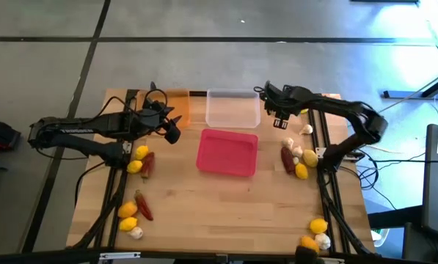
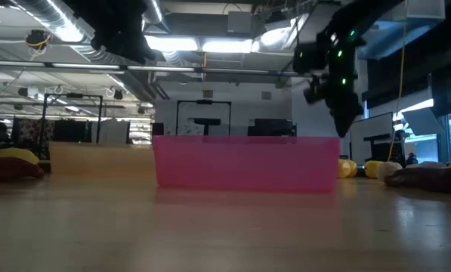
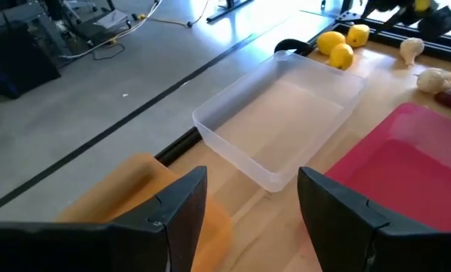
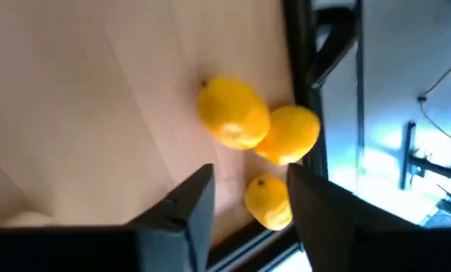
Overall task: Sort produce into baskets
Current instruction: Put the yellow lemon in the transparent bin
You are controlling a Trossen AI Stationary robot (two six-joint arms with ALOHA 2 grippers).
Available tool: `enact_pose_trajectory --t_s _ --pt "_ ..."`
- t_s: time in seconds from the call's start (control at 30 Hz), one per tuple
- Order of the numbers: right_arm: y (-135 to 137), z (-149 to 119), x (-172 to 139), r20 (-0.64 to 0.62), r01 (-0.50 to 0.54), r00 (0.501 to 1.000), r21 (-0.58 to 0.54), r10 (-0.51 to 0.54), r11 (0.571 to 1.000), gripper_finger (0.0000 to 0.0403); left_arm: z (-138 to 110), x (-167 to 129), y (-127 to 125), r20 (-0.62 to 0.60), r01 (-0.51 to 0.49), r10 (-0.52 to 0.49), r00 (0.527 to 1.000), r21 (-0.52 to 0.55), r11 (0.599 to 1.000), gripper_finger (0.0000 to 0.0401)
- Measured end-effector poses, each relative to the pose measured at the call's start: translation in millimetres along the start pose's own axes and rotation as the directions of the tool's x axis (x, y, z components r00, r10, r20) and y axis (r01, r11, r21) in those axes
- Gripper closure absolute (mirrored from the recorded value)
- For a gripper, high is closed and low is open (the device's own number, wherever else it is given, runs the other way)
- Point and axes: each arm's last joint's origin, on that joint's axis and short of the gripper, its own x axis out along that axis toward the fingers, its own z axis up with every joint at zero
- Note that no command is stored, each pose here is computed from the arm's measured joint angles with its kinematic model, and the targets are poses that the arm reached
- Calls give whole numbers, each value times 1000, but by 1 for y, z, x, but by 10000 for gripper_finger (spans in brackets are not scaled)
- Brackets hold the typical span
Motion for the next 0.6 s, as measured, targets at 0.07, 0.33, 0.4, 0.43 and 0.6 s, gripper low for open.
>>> enact_pose_trajectory --t_s 0.07,0.33,0.4,0.43,0.6 --pt "-2 2 13 -45 -16 999 -54 14 998 201 0 0 0 0 1 -1 1000 1 1000 198" --pt "-5 6 39 -143 -6 989 -269 -34 963 156 0 0 0 -1 0 0 1000 17 1000 198" --pt "-4 8 40 -133 -16 991 -293 -24 956 155 0 0 0 -1 1 -1 1000 18 1000 198" --pt "-4 9 41 -121 -14 992 -300 -24 954 155 0 0 0 -1 1 -1 1000 18 1000 198" --pt "-6 18 44 -44 3 999 -304 -18 953 157 0 0 0 -1 0 0 1000 19 1000 198"
